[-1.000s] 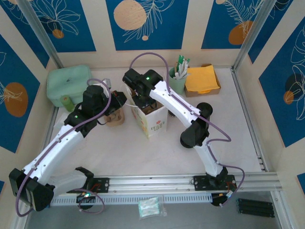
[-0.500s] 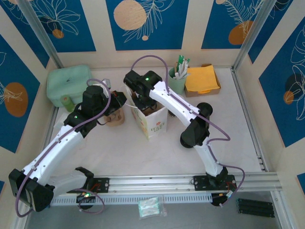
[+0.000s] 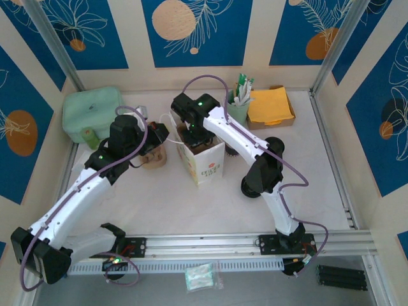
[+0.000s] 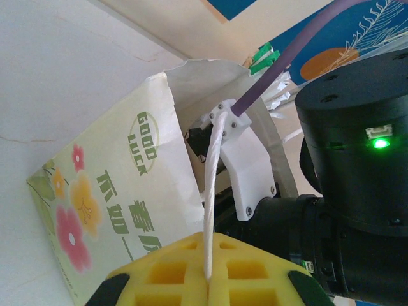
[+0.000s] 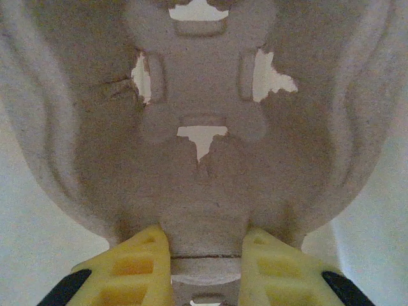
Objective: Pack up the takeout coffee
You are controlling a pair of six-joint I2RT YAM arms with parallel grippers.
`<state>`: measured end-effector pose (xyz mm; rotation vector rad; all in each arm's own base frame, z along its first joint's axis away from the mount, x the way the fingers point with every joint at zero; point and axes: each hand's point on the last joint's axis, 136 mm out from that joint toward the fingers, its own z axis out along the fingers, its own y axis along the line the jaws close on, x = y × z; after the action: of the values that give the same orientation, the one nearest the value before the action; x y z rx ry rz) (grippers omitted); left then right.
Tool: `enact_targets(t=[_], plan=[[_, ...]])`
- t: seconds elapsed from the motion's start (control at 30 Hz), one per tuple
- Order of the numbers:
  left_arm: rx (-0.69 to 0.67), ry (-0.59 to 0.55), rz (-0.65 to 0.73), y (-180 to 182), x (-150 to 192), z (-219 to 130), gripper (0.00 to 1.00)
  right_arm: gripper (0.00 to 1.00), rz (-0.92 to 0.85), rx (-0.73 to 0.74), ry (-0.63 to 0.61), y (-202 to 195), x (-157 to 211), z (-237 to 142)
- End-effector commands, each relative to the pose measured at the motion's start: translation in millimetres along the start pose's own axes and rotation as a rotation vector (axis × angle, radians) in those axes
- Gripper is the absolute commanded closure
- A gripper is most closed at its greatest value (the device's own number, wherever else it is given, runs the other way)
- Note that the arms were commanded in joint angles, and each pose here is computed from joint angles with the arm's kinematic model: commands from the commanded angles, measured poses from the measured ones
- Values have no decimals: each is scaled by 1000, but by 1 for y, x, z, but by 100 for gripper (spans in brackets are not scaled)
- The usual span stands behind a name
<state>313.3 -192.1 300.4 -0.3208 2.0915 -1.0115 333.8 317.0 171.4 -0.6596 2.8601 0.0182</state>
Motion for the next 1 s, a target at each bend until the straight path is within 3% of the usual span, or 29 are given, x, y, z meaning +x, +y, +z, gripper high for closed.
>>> enact_targets(t=[0.0, 0.97], plan=[[20, -15, 2, -3, -3, -4, 95, 78, 22, -38, 4, 4, 4, -6], [39, -23, -5, -8, -4, -10, 95, 78, 100, -26, 155, -2, 25, 77]])
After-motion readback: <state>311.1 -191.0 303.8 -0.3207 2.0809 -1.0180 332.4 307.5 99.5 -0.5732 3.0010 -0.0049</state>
